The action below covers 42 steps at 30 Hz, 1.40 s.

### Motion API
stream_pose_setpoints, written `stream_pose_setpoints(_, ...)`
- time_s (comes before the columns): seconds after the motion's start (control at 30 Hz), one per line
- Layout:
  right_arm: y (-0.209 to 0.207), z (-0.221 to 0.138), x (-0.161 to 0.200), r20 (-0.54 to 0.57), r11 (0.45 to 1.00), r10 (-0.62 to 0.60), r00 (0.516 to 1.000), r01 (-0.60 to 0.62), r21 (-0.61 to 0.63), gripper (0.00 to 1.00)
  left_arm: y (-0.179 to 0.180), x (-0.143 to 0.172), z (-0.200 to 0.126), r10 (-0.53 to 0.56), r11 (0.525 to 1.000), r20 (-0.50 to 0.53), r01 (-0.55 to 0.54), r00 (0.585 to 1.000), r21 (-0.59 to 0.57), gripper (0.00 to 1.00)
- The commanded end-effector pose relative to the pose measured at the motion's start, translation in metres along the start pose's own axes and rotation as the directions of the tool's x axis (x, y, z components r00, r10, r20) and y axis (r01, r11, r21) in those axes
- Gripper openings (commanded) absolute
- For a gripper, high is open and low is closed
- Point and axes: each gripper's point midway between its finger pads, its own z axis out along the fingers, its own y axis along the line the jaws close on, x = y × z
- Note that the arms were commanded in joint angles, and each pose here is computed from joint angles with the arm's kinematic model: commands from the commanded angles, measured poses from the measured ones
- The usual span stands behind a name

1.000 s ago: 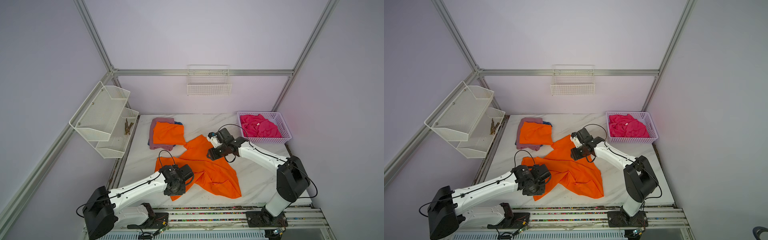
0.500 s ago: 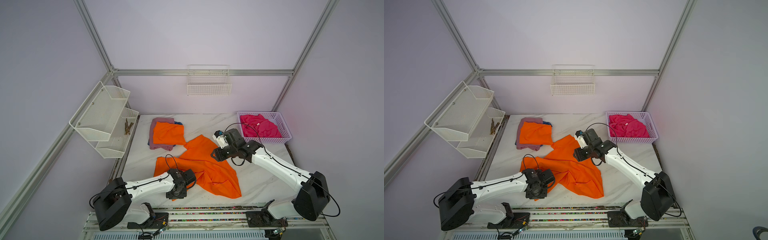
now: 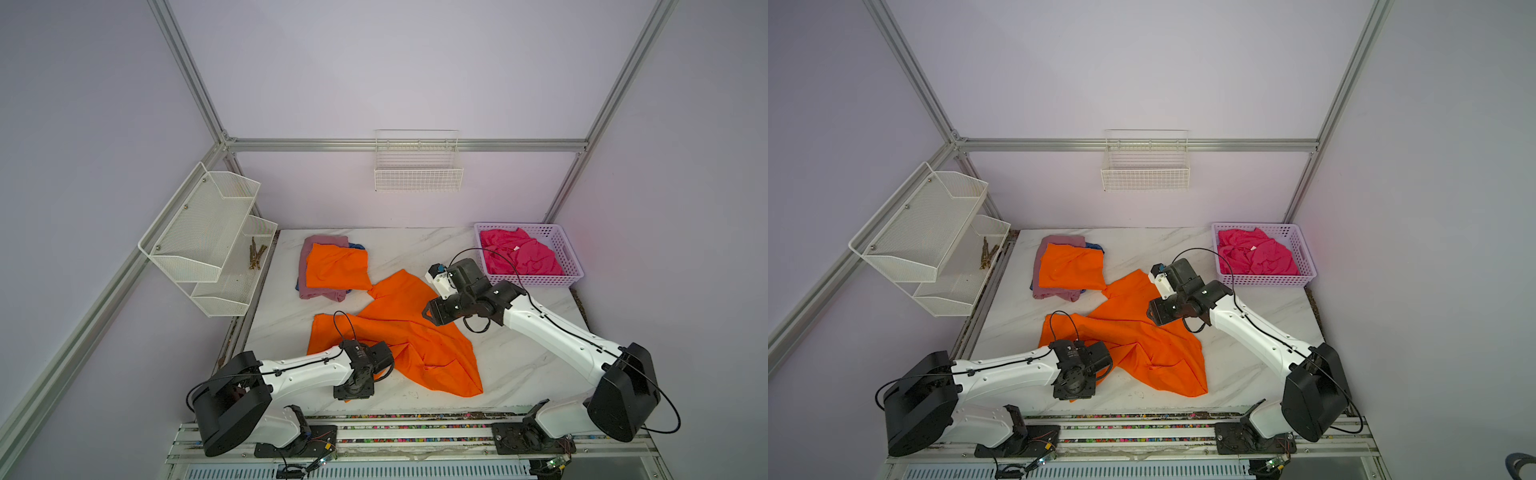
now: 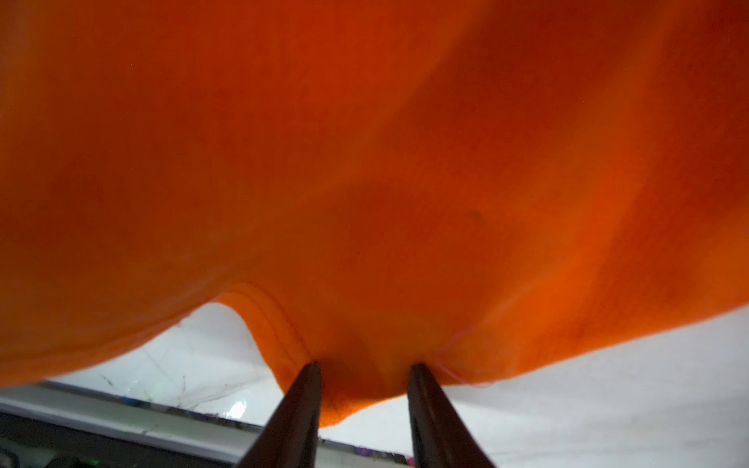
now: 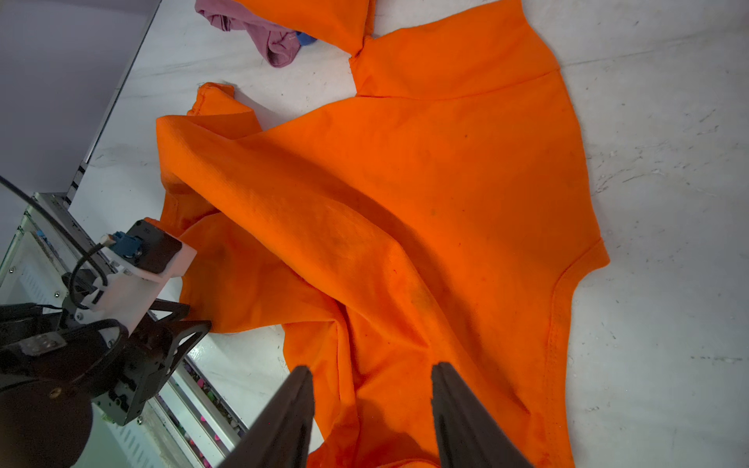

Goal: Fold and stack t-shirts
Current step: Flatten out the T-shirt at the center of the board.

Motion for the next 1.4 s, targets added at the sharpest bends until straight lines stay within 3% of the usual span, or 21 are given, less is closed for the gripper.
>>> stream_pose_setpoints(0.0,0.006,-0.009,0.005,-0.006,1.000,-0.008,1.000,0.008,-0.016,0.53,0.001,0.006,0.010,-0.016,1.000,-0.016,0.016,1.000,-0.009,0.43)
stream_pose_setpoints(0.2,0.005,-0.011,0.007,-0.011,1.000,-0.015,1.000,0.015,-0.006,0.53,0.000,0.011,0.021,-0.005,0.999,-0.046,0.003,0.999,-0.043,0.42)
stream_pose_setpoints(0.3,0.005,-0.013,0.007,-0.010,1.000,-0.018,1.000,0.018,-0.003,0.53,-0.002,0.015,0.029,0.003,0.999,-0.061,-0.006,0.998,-0.049,0.37)
stream_pose_setpoints(0.47,0.004,-0.015,0.008,-0.016,1.000,-0.026,1.000,0.026,0.005,0.53,-0.007,0.022,0.038,-0.004,0.999,-0.077,0.001,0.997,-0.036,0.00)
stream_pose_setpoints(0.83,0.018,-0.010,0.064,-0.143,0.999,-0.005,0.990,-0.002,-0.048,0.53,-0.002,0.033,0.014,-0.071,0.997,-0.030,0.072,0.997,0.034,0.00)
stream_pose_setpoints(1.03,0.048,-0.009,0.107,-0.231,0.994,-0.044,0.972,0.019,-0.109,0.54,0.009,0.026,-0.013,-0.065,0.998,0.012,0.065,0.998,-0.002,0.00)
stream_pose_setpoints(1.2,0.050,-0.006,0.137,-0.299,0.997,-0.072,0.952,0.058,-0.057,0.55,0.006,0.027,-0.008,-0.068,0.998,0.006,0.068,0.998,0.002,0.00)
stream_pose_setpoints(1.37,0.047,-0.010,0.142,-0.291,0.997,-0.080,0.953,0.078,-0.018,0.56,0.004,0.032,-0.003,-0.041,0.999,-0.014,0.041,0.999,-0.015,0.00)
